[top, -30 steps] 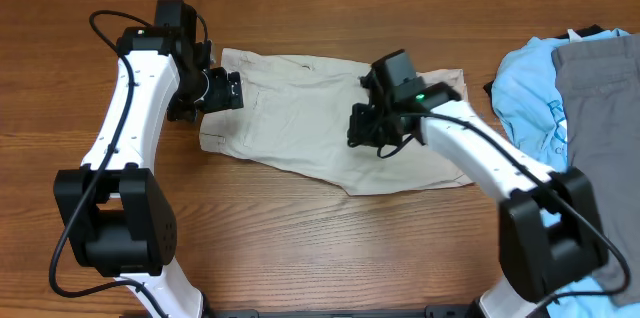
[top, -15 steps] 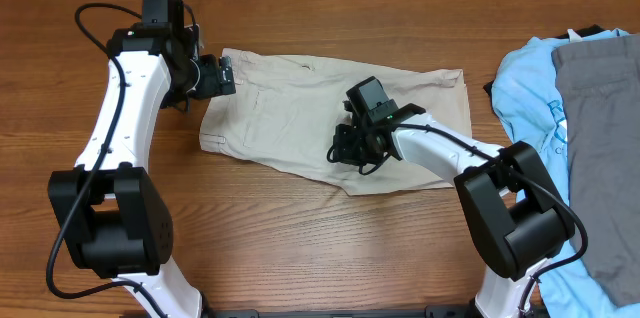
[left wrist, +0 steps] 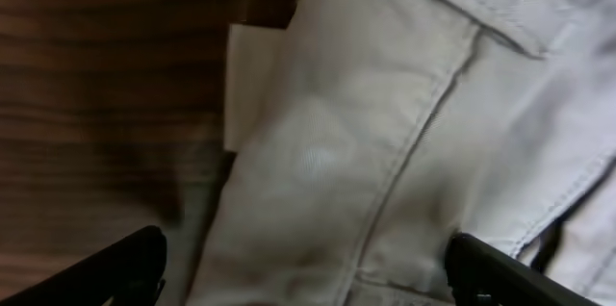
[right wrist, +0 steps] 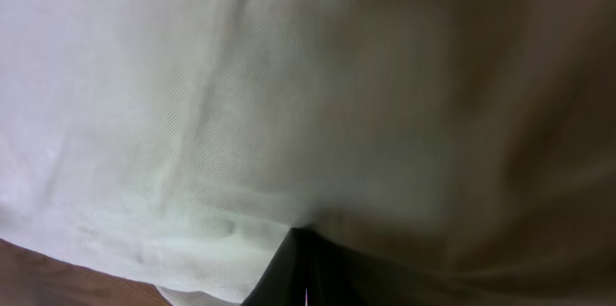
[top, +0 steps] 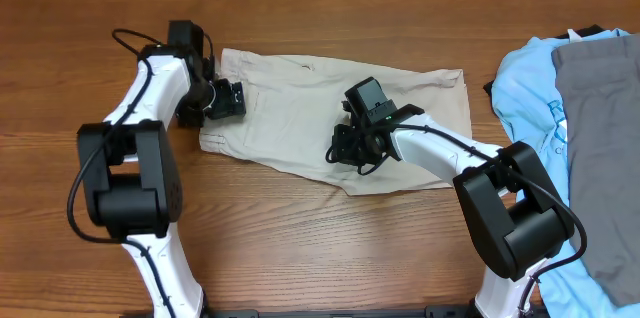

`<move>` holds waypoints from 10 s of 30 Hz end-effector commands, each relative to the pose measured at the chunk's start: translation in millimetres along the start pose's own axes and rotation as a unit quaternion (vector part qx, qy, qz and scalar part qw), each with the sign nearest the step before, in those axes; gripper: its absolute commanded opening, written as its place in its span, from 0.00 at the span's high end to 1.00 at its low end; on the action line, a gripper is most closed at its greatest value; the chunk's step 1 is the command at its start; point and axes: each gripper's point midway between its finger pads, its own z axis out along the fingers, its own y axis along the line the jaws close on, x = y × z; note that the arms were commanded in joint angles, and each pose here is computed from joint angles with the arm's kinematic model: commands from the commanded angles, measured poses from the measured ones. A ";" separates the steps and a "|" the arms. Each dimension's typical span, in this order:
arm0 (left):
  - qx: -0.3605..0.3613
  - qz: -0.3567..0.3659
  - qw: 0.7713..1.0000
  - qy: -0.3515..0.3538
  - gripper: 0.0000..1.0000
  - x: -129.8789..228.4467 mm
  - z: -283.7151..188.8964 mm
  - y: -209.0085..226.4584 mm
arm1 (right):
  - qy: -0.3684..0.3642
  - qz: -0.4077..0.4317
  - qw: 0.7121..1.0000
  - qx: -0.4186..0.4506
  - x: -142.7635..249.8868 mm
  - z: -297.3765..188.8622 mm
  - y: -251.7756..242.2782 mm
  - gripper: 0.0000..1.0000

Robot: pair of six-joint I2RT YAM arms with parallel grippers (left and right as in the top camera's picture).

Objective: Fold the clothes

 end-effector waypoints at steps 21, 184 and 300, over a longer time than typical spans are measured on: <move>0.125 0.019 0.992 0.026 0.96 -2.3 -23.7 -51.0 | 0.023 0.019 1.000 -0.008 10.8 2.8 1.3 0.96; 0.112 0.210 0.968 -0.083 0.93 81.5 -155.6 -278.2 | -0.037 0.207 0.974 0.088 40.7 -101.5 -199.1 0.96; 0.053 0.168 0.984 -0.023 0.33 63.4 -65.7 -238.4 | -0.048 -0.031 0.994 -0.094 3.2 -186.0 -75.3 0.76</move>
